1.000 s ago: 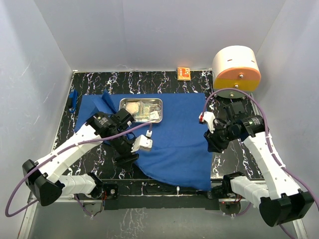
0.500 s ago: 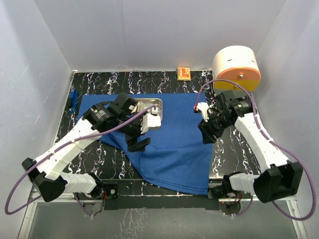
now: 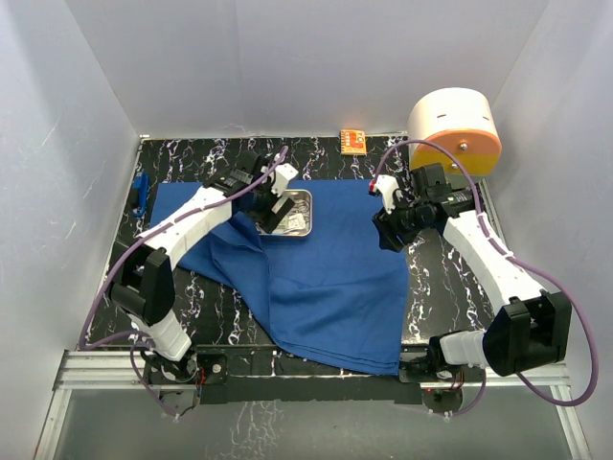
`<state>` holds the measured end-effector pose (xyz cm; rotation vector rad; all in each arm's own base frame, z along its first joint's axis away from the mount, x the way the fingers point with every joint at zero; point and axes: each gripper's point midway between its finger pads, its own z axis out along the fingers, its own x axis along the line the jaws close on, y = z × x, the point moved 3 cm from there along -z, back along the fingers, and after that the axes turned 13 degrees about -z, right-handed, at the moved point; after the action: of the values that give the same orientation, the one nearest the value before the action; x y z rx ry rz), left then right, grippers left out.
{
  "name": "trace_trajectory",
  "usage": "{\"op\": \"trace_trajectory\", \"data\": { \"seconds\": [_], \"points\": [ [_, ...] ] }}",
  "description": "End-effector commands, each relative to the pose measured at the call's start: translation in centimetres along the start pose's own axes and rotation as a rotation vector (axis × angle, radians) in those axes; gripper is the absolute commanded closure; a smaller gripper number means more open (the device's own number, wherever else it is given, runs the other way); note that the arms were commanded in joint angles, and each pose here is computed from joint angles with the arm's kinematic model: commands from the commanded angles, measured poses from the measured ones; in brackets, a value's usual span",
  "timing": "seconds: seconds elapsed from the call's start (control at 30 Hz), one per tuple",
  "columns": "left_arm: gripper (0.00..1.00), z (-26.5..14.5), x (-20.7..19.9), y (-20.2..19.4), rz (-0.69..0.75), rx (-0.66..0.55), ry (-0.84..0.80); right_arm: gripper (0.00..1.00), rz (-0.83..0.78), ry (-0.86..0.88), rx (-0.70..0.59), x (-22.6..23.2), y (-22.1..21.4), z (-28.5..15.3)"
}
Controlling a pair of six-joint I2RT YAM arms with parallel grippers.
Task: Open and lay out the surgical kit
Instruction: Open the surgical kit at the center of the board.
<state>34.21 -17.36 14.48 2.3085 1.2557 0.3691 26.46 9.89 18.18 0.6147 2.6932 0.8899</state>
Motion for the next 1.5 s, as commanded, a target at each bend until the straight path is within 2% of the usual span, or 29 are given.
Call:
{"op": "trace_trajectory", "data": {
  "seconds": [0.0,0.13,0.23,0.4,0.6,0.7,0.9,1.03,1.3,1.4,1.47],
  "points": [
    [0.16,-0.8,-1.4,2.6,0.075,-0.076,-0.063,0.52,-0.028,-0.053,-0.089,-0.8,1.6,-0.2],
    [0.14,-3.2,-2.1,3.8,0.255,-0.171,-0.127,0.51,-0.029,-0.044,-0.094,-0.6,1.1,0.3],
    [0.13,-5.1,-3.2,3.3,0.471,-0.192,-0.235,0.51,-0.025,-0.035,-0.089,-0.4,0.7,0.9],
    [0.12,-6.0,-3.7,-0.6,0.806,-0.030,-0.404,0.51,-0.024,-0.033,-0.072,-0.4,0.0,1.4],
    [0.11,-5.6,-3.7,-2.9,1.028,0.081,-0.542,0.51,-0.022,-0.037,-0.072,-0.2,-0.5,1.8],
    [0.10,-4.8,-3.5,-3.5,1.094,0.125,-0.575,0.51,-0.019,-0.034,-0.063,-0.1,-0.8,2.0],
    [0.10,-2.4,-2.7,-3.0,1.154,0.146,-0.553,0.51,-0.020,-0.031,-0.056,0.1,-1.2,2.1],
    [0.12,-1.3,-2.3,-3.4,1.186,0.203,-0.572,0.51,-0.021,-0.033,-0.051,0.2,-1.4,2.1],
    [0.25,-0.3,-1.2,-5.1,1.180,0.403,-0.592,0.52,-0.024,-0.046,-0.042,0.2,-1.7,2.0],
    [0.35,0.0,-0.4,-5.2,1.175,0.452,-0.549,0.51,-0.025,-0.049,-0.041,0.1,-1.7,2.1],
    [0.46,0.2,0.1,-5.3,1.163,0.487,-0.525,0.51,-0.024,-0.046,-0.045,0.1,-1.6,2.1]
  ]
}}
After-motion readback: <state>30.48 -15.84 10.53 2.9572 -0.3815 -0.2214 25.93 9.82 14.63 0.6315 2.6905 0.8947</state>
